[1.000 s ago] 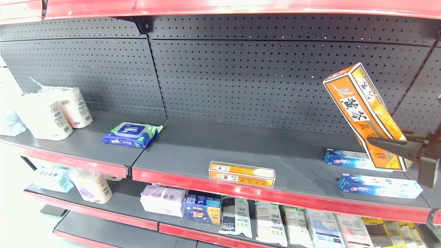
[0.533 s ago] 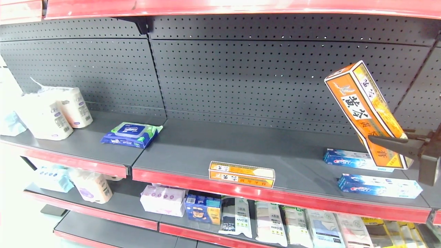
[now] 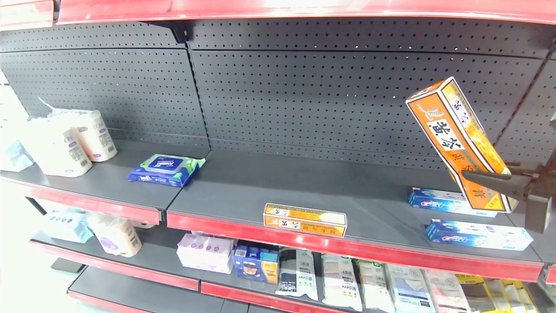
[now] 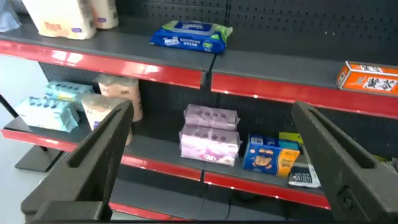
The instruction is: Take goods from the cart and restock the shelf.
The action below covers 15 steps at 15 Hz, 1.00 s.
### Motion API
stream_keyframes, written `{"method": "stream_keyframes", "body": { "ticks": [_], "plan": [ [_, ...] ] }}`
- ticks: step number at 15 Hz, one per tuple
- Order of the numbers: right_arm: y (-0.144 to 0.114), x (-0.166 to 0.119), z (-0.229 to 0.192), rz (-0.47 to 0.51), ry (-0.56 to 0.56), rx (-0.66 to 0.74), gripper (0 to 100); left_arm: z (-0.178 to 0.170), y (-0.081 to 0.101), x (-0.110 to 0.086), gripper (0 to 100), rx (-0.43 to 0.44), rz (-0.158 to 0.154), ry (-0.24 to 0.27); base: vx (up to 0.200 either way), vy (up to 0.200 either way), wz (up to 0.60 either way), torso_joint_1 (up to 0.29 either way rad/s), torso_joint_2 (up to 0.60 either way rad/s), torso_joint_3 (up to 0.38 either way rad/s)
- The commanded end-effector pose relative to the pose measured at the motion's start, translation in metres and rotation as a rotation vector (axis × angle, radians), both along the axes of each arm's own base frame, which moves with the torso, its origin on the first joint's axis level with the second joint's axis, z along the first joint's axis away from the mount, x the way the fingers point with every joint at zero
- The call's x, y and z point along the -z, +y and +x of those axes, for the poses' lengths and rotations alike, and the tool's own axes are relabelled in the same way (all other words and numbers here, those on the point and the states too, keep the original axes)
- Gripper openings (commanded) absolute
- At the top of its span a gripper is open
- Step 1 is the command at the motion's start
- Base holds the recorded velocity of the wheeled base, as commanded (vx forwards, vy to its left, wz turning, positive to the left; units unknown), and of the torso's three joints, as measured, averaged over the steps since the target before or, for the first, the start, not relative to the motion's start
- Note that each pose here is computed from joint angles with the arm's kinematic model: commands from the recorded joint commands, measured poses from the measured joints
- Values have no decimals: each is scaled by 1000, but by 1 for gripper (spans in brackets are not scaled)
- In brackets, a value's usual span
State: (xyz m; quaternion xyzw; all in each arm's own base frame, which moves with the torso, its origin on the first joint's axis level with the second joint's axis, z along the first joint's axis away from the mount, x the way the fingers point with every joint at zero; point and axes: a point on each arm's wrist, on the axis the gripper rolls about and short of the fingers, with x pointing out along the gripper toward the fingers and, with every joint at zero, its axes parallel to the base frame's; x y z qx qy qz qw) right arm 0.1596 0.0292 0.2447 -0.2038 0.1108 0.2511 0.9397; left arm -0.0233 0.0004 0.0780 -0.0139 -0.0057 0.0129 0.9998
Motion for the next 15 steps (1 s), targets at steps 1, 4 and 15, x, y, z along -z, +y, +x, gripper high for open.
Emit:
{"method": "stream_keyframes", "body": {
  "ticks": [1, 4, 15],
  "plan": [
    [1, -5, 5, 2, -10, -8, 0, 0, 0, 2, 100, 3, 3, 8, 0, 0, 0, 0, 0, 0],
    [9, -14, 20, -6, -23, -42, 0, 0, 0, 2, 100, 3, 3, 8, 0, 0, 0, 0, 0, 0],
    [21, 29, 108, -142, 139, -131, 0, 0, 0, 2, 100, 3, 3, 8, 0, 0, 0, 0, 0, 0]
  ]
}}
